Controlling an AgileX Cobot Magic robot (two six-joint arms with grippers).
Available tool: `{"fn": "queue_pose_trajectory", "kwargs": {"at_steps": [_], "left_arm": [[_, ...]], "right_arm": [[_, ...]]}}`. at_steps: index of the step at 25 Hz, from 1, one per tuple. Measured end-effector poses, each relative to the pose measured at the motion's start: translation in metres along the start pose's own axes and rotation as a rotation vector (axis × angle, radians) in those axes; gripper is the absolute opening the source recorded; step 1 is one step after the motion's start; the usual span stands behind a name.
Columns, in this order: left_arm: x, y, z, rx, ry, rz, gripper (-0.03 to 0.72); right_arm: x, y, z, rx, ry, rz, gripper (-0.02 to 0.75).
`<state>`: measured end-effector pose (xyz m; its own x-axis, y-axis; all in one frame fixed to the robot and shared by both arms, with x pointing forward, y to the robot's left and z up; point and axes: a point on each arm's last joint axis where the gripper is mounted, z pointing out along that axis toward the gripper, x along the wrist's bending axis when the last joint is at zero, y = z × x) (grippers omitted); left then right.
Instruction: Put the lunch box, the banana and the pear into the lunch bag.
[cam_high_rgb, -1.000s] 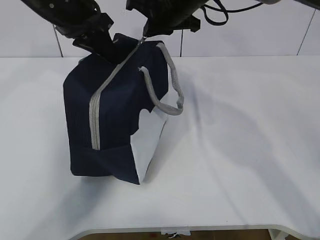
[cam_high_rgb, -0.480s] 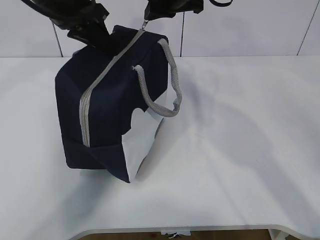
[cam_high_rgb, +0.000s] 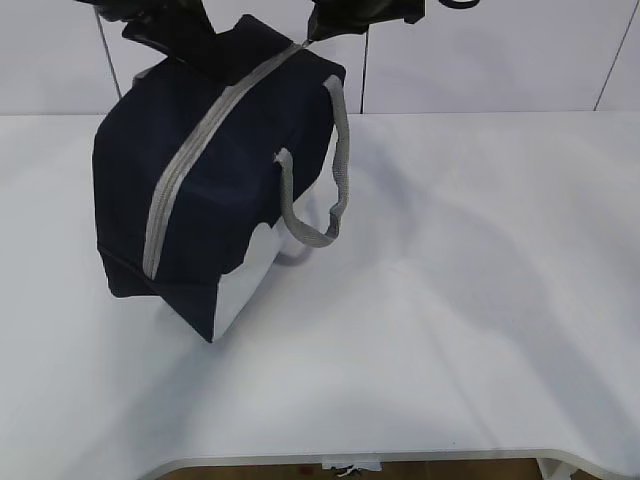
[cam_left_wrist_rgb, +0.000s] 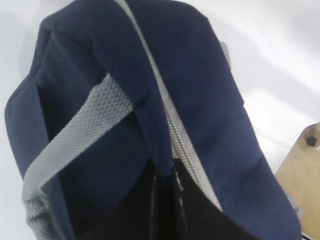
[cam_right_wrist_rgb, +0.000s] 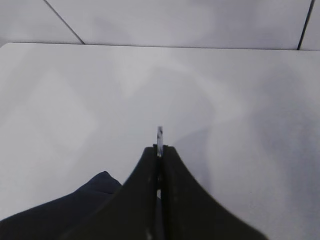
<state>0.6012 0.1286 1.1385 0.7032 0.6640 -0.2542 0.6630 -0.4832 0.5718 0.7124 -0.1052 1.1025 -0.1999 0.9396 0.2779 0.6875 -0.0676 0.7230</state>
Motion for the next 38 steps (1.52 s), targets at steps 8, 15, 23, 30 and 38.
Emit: {"fn": "queue_pose_trajectory", "kwargs": {"at_steps": [8, 15, 23, 30, 38], "left_arm": [[-0.013, -0.001, -0.013, -0.006, -0.003, 0.029, -0.006], [-0.018, -0.002, -0.02, -0.006, -0.014, 0.035, -0.006], [-0.018, -0.002, -0.02, 0.0, -0.014, 0.035, -0.006], [-0.016, -0.003, -0.014, 0.013, -0.02, 0.028, -0.006], [-0.007, -0.003, 0.005, 0.046, -0.044, 0.002, -0.006]], "right_arm": [[-0.009, -0.013, 0.017, 0.092, -0.03, 0.009, 0.001], [-0.013, -0.027, 0.032, 0.18, -0.037, 0.03, 0.001], [-0.015, -0.032, 0.031, 0.243, -0.039, 0.047, 0.001], [-0.017, -0.04, 0.037, 0.292, -0.047, 0.047, 0.001], [-0.019, -0.04, 0.037, 0.304, -0.048, 0.03, 0.001]]}}
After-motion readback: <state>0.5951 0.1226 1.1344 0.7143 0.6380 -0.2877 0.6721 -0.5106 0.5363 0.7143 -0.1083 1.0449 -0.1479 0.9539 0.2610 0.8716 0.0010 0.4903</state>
